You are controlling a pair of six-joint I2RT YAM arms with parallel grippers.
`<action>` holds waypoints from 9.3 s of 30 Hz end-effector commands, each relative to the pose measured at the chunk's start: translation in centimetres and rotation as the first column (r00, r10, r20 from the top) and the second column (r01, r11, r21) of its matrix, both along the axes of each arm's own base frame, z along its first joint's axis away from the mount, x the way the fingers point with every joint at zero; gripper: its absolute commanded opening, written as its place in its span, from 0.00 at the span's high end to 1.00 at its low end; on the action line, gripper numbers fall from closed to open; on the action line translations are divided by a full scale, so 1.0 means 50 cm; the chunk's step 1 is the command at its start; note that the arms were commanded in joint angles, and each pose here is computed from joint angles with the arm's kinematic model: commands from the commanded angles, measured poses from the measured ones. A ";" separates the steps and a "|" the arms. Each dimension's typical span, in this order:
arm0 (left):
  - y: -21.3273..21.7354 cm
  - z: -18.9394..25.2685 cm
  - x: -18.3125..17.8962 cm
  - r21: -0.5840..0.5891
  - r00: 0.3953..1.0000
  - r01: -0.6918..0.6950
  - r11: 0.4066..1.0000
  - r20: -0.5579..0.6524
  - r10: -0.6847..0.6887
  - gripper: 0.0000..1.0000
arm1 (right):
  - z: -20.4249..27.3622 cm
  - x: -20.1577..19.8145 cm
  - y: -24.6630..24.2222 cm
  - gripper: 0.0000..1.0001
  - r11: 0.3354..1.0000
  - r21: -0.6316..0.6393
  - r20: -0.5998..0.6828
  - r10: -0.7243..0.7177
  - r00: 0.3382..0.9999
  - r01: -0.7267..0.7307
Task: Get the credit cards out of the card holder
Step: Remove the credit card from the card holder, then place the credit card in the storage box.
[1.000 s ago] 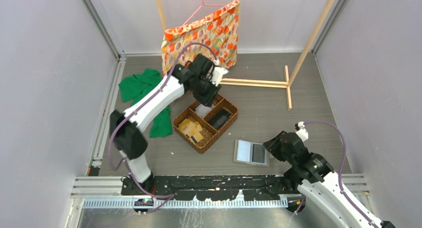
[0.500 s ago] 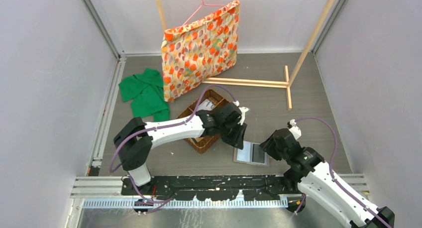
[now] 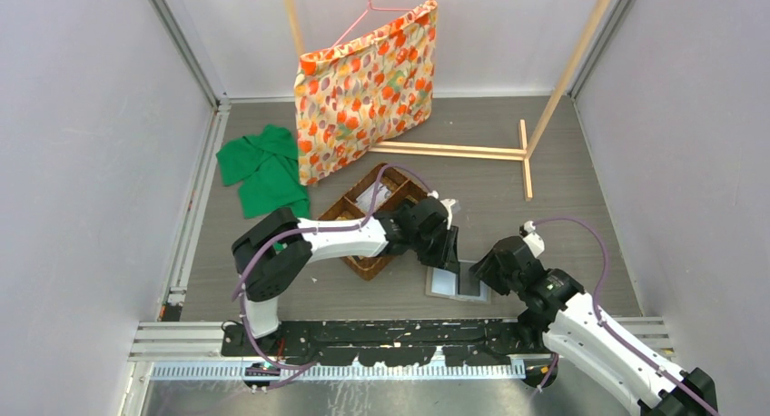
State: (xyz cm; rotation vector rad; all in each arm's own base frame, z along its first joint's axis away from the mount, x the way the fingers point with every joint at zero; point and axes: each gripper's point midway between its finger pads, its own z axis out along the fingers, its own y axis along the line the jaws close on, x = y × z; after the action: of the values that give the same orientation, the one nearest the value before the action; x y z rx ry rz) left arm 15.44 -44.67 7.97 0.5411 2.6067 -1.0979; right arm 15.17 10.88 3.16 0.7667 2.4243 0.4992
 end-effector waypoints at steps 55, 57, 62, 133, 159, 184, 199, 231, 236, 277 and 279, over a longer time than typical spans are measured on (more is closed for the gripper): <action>0.031 -0.107 0.001 -0.045 0.983 -0.111 0.993 -0.152 0.104 0.99 | -0.047 -0.034 0.052 0.59 0.984 0.178 -0.071 0.030 0.997 -0.017; 0.036 -0.106 0.005 -0.043 0.983 -0.120 0.992 -0.147 0.112 0.99 | -0.041 -0.033 0.044 0.59 0.988 0.151 -0.069 0.028 0.997 -0.017; 0.049 -0.109 0.006 -0.025 0.983 -0.123 0.992 -0.139 0.118 0.99 | -0.015 -0.025 0.025 0.59 0.995 0.098 -0.035 0.017 0.999 -0.013; 0.066 -0.110 -0.011 -0.038 0.971 -0.132 0.991 -0.204 0.122 0.72 | -0.039 -0.027 0.090 0.59 0.970 0.197 -0.052 0.155 0.987 -0.142; 0.105 -0.041 0.005 -0.074 0.983 -0.136 0.988 -0.137 0.125 0.99 | -0.050 -0.026 0.075 0.59 0.980 0.168 -0.065 0.116 0.991 -0.104; 0.124 -0.013 0.002 -0.033 0.995 -0.076 0.997 -0.062 0.074 0.99 | 0.014 -0.002 0.105 0.59 0.963 0.220 0.019 0.159 0.987 -0.159; 0.117 -0.032 -0.002 -0.026 0.993 -0.078 0.997 -0.095 0.075 0.99 | 0.046 0.005 0.170 0.59 0.919 0.270 0.067 0.280 0.958 -0.288; 0.071 -0.020 -0.012 -0.136 0.987 -0.047 0.990 -0.160 0.025 0.90 | -0.003 -0.006 0.175 0.59 0.928 0.261 0.013 0.273 0.962 -0.267; 0.067 -0.022 -0.013 -0.138 0.986 -0.044 0.989 -0.164 0.021 0.90 | -0.003 -0.005 0.176 0.59 0.927 0.262 0.014 0.274 0.962 -0.268; 0.321 0.097 0.334 0.809 0.757 -0.171 0.563 0.473 -0.450 1.00 | 0.147 0.008 0.049 0.41 0.989 0.130 0.164 0.056 0.985 -0.078; 0.319 0.071 0.331 0.819 0.769 -0.157 0.552 0.452 -0.452 1.00 | 0.143 0.006 0.048 0.41 0.989 0.128 0.160 0.054 0.986 -0.075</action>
State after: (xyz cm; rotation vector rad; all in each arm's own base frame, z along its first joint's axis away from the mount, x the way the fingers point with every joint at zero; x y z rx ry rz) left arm 31.33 -29.47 11.65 1.1113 2.2978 0.3305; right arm 15.35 13.69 10.22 0.6501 2.3139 0.7424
